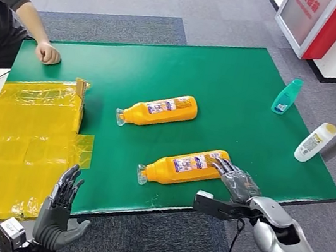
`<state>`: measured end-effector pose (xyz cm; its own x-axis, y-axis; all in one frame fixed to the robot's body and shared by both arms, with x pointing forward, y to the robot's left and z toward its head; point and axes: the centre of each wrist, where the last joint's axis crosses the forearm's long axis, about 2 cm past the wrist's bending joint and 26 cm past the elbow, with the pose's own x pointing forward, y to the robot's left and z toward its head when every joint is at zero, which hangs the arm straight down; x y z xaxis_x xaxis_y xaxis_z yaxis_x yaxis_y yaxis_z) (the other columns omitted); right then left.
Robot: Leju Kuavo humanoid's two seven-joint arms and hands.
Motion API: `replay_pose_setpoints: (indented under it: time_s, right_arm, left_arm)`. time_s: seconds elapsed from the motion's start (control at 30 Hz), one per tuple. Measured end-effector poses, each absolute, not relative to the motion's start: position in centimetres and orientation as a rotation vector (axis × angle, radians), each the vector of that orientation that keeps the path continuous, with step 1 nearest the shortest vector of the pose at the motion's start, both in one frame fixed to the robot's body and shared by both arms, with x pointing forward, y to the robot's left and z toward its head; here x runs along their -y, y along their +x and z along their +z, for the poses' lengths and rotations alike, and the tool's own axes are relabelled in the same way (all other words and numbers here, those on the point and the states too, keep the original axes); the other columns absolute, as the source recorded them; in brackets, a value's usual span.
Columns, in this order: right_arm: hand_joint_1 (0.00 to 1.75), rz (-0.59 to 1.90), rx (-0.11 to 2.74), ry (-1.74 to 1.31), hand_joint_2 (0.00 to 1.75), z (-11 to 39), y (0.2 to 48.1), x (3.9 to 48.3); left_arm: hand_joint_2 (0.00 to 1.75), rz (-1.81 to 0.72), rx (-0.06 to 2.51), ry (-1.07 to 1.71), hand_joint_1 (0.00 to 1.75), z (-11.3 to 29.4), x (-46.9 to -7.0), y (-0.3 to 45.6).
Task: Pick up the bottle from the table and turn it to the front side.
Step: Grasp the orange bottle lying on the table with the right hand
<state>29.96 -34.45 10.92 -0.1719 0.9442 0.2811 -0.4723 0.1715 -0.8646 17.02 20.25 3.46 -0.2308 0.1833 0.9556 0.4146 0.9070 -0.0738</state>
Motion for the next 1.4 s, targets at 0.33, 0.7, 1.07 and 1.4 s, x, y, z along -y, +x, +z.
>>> replay_pose_setpoints:
  time_s: [0.33,0.7,1.07,1.4]
  right_arm:
    - [0.0,1.578,1.002,-0.538,1.75,13.7,39.2,31.1]
    - [0.0,1.686,0.896,-0.52,1.75,12.7,40.4,27.7]
    - [1.28,1.69,0.882,-0.555,1.75,12.4,40.6,26.8]
    - [1.75,1.675,0.925,-0.591,1.75,12.1,40.4,25.8]
  left_arm:
    - [1.75,-0.251,1.811,-0.48,0.0,3.0,-22.4,18.3]
    - [1.75,-0.293,1.792,-0.464,0.0,2.6,-23.4,18.2]
    - [1.75,-0.327,1.789,-0.447,0.0,2.5,-23.4,18.2]
    - [1.75,-0.338,1.793,-0.425,0.0,2.6,-23.5,18.2]
